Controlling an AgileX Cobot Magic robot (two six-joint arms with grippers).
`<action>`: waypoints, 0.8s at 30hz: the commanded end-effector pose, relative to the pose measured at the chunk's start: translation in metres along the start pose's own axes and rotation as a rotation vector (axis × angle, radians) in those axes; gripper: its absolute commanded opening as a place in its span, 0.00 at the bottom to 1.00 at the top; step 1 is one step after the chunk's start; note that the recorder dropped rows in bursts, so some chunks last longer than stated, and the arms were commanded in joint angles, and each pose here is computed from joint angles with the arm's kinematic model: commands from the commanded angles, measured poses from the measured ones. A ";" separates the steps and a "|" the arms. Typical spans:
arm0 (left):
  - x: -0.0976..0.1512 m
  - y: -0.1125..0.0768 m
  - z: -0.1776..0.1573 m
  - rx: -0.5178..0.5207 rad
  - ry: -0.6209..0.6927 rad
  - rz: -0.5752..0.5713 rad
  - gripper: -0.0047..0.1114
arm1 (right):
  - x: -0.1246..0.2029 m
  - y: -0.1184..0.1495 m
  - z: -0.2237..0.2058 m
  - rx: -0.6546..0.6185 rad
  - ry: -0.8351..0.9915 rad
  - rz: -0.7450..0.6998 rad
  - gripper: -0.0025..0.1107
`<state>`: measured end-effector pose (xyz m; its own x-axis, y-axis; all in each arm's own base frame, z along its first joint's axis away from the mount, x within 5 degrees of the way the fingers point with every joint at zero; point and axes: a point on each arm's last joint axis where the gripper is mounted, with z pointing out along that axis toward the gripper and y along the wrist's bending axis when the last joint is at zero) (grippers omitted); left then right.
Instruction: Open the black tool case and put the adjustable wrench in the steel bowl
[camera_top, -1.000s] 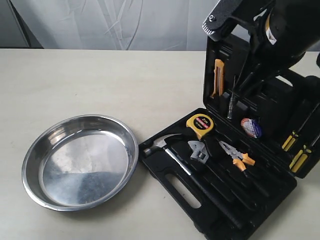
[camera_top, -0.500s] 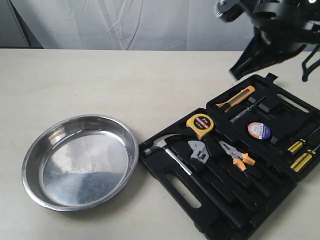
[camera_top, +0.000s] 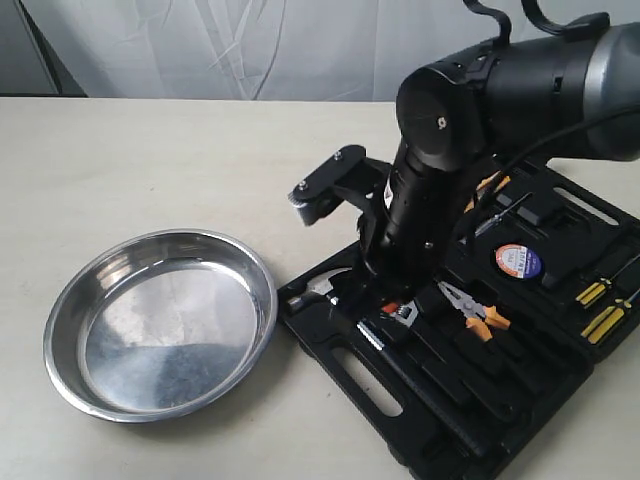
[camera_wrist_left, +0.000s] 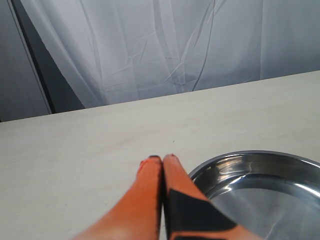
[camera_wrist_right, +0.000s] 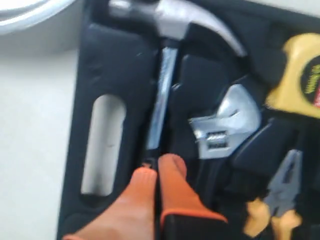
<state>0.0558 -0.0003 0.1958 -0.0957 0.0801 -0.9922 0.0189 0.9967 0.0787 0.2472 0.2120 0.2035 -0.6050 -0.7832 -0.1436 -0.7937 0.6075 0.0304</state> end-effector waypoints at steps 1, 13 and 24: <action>-0.001 0.000 0.000 0.001 -0.005 -0.002 0.04 | 0.025 0.009 -0.016 -0.059 0.088 0.093 0.01; -0.001 0.000 0.000 0.001 -0.005 -0.002 0.04 | 0.110 -0.045 -0.016 0.523 0.409 0.262 0.01; -0.001 0.000 0.000 0.001 -0.005 -0.002 0.04 | 0.063 -0.085 0.009 0.389 -0.261 0.401 0.01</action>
<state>0.0558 -0.0003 0.1958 -0.0957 0.0801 -0.9922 0.0189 0.9967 0.0787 0.2691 0.1040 0.1844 -0.8276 -0.4538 -0.3303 -0.3730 0.8844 -0.2804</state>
